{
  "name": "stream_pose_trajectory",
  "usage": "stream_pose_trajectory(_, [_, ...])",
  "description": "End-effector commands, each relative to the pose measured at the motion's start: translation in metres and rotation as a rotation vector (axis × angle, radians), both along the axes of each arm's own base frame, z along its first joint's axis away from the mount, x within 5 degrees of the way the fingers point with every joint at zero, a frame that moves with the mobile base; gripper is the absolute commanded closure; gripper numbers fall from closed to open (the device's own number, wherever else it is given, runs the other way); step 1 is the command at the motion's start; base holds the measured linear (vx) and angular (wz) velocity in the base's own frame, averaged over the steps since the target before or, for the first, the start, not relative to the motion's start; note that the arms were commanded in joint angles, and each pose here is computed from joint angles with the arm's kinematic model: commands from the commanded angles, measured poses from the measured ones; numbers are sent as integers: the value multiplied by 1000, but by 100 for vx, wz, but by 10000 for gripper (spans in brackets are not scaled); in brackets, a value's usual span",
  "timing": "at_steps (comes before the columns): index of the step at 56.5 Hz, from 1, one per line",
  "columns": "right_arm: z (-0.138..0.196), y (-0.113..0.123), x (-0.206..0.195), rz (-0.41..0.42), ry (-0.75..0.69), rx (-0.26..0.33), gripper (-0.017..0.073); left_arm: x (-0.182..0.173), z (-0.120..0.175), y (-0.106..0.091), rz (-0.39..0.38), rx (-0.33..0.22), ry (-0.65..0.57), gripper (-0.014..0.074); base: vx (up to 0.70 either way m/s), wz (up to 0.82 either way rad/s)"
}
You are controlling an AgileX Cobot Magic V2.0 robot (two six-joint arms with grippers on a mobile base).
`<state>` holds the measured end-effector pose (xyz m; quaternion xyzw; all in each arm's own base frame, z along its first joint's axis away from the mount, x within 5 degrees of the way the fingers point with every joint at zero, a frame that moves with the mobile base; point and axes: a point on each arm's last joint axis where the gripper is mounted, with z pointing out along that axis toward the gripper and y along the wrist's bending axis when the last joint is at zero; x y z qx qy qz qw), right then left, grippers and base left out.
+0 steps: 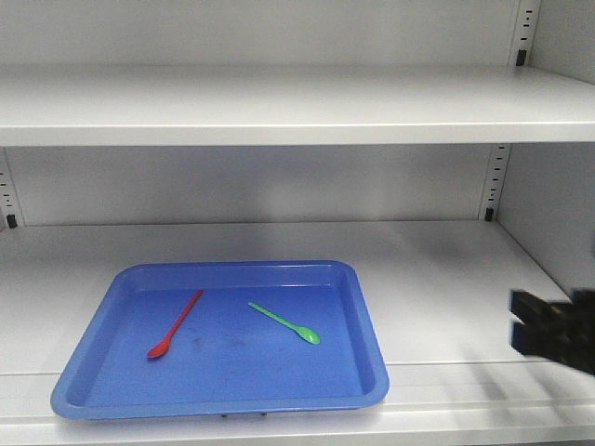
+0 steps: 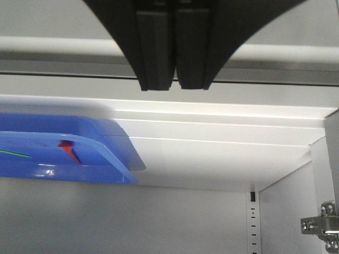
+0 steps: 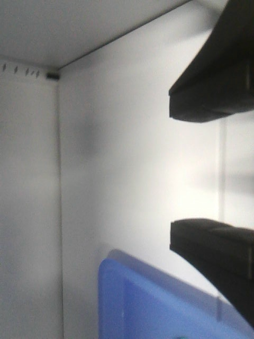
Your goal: Sort red and green spoons into left cabinet
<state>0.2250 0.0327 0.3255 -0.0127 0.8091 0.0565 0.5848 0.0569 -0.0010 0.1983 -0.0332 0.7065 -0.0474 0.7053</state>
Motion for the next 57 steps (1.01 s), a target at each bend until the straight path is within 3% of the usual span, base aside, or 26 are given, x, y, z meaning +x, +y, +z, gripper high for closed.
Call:
stream_pose_trajectory(1, [4,-9,-22,-13,-71,13,163,1,7,0,0,-9,-66,600,0,0])
stream_pose_trajectory(12, [-17,-16,-64,-25,-81,10,278,1,7,0,0,-9,-66,600,0,0])
stream_pose_trajectory(23, [-28,-18,-99,42,-215,-164,463,1,7,0,0,-9,-66,600,0,0])
stream_pose_trajectory(29, [-41,-20,-115,59,-254,-231,569,1,7,0,0,-9,-66,600,0,0])
stream_pose_trajectory(41, [-73,-23,-144,66,-343,-318,571,1,7,0,0,-9,-66,600,0,0])
stream_pose_trajectory(49, [-100,-26,-160,31,-399,-265,568,1,7,0,0,-9,-66,600,0,0])
stream_pose_trajectory(57, [-123,-32,-170,-85,-432,-103,568,1,7,0,0,-9,-66,600,0,0])
